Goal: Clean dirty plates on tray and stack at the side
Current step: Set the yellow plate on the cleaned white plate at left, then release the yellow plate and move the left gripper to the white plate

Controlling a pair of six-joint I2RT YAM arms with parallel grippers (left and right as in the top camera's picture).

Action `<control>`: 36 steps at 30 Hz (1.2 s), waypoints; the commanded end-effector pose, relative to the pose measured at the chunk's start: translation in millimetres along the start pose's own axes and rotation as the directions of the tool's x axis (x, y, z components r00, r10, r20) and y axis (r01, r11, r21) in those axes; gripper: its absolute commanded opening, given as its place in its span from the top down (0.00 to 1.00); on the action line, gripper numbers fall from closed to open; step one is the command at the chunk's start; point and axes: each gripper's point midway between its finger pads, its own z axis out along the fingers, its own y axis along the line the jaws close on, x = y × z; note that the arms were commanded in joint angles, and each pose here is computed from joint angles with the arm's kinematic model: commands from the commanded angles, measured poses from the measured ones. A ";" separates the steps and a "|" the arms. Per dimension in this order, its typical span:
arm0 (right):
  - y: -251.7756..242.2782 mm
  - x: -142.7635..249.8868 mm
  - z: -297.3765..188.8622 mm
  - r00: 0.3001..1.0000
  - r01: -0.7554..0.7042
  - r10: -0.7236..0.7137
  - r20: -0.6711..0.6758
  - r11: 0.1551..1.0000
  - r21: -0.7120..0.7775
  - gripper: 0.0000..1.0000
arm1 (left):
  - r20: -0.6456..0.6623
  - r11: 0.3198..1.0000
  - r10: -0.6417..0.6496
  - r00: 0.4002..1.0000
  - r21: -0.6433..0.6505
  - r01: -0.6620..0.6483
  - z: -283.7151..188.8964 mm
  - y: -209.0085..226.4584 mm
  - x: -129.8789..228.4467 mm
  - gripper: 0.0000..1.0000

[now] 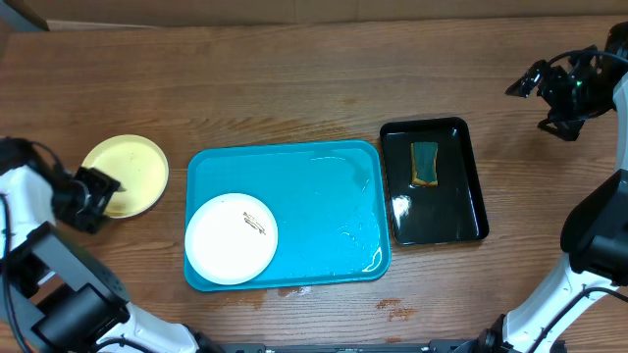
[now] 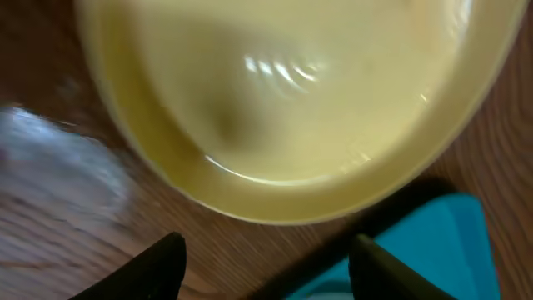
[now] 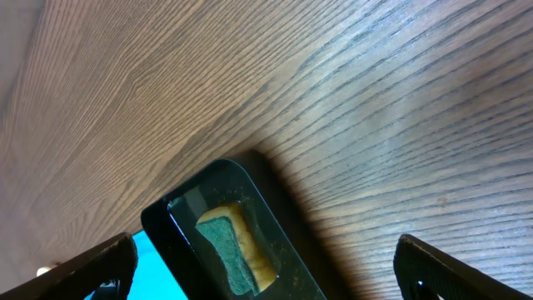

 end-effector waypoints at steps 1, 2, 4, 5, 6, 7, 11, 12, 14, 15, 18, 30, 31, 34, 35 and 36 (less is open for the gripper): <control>7.7 -6.0 -8.0 1.000 0.013 -0.012 0.028 1.000 -0.019 0.00 | -0.033 0.982 0.173 0.984 0.079 -0.169 -8.8 -57.9 40.5 0.38; 7.7 -6.0 -8.0 1.000 0.013 -0.012 0.028 1.000 -0.018 0.00 | -0.042 0.974 0.220 0.975 0.058 -0.217 -5.8 -67.3 51.6 0.39; 7.7 -6.0 -8.0 1.000 0.013 -0.012 0.028 1.000 -0.018 0.00 | -0.063 0.958 0.287 0.956 -0.005 -0.288 1.5 -78.1 71.7 0.40; 7.7 -6.0 -8.0 1.000 0.013 -0.012 0.028 1.000 -0.018 0.00 | -0.077 0.947 0.314 0.946 -0.041 -0.318 5.0 -81.7 82.2 0.40; 7.7 -6.0 -8.0 1.000 0.013 -0.012 0.028 1.000 -0.019 0.00 | -0.091 0.931 0.349 0.933 -0.082 -0.357 8.8 -85.4 94.6 0.40; 7.7 -6.0 -8.0 1.000 0.013 -0.012 0.028 1.000 -0.019 0.00 | -0.109 0.910 0.387 0.916 -0.117 -0.398 11.4 -88.3 107.2 0.40; 7.7 -6.0 -8.0 1.000 0.013 -0.012 0.028 1.000 -0.018 0.00 | -0.164 0.840 0.461 0.872 -0.237 -0.488 13.4 -87.3 141.6 0.44; 7.7 -6.0 -8.0 1.000 0.013 -0.012 0.028 1.000 -0.019 0.00 | -0.173 0.825 0.469 0.866 -0.263 -0.500 12.3 -85.4 147.1 0.44; 7.7 -6.0 -8.0 1.000 0.013 -0.012 0.028 1.000 -0.018 0.00 | -0.193 0.809 0.473 0.860 -0.292 -0.511 9.6 -81.9 156.7 0.46; 7.7 -6.0 -8.0 1.000 0.013 -0.012 0.028 1.000 -0.018 0.00 | -0.206 0.801 0.478 0.854 -0.296 -0.520 6.9 -80.4 161.7 0.46; 7.7 -6.0 -8.0 1.000 0.013 -0.012 0.028 1.000 -0.019 0.00 | -0.223 0.795 0.477 0.850 -0.303 -0.526 -5.5 -73.2 171.0 0.51; 7.7 -6.0 -8.0 1.000 0.013 -0.012 0.028 1.000 -0.018 0.00 | -0.127 0.840 0.381 0.916 -0.366 -0.401 -11.7 -1.7 193.2 0.61; 7.7 -6.0 -8.0 1.000 0.013 -0.012 0.028 1.000 -0.019 0.00 | -0.104 0.846 0.366 0.925 -0.378 -0.377 -8.0 4.7 190.0 0.64; 7.7 -6.0 -8.0 1.000 0.013 -0.012 0.028 1.000 -0.018 0.00 | -0.097 0.864 0.317 0.943 -0.381 -0.330 5.7 20.8 186.1 0.66; 7.7 -6.0 -8.0 1.000 0.013 -0.012 0.028 1.000 -0.019 0.00 | -0.092 0.873 0.283 0.955 -0.387 -0.296 12.0 31.0 181.7 0.65; 7.7 -6.0 -8.0 1.000 0.013 -0.012 0.028 1.000 -0.019 0.00 | -0.087 0.878 0.270 0.959 -0.386 -0.282 14.3 34.7 179.2 0.65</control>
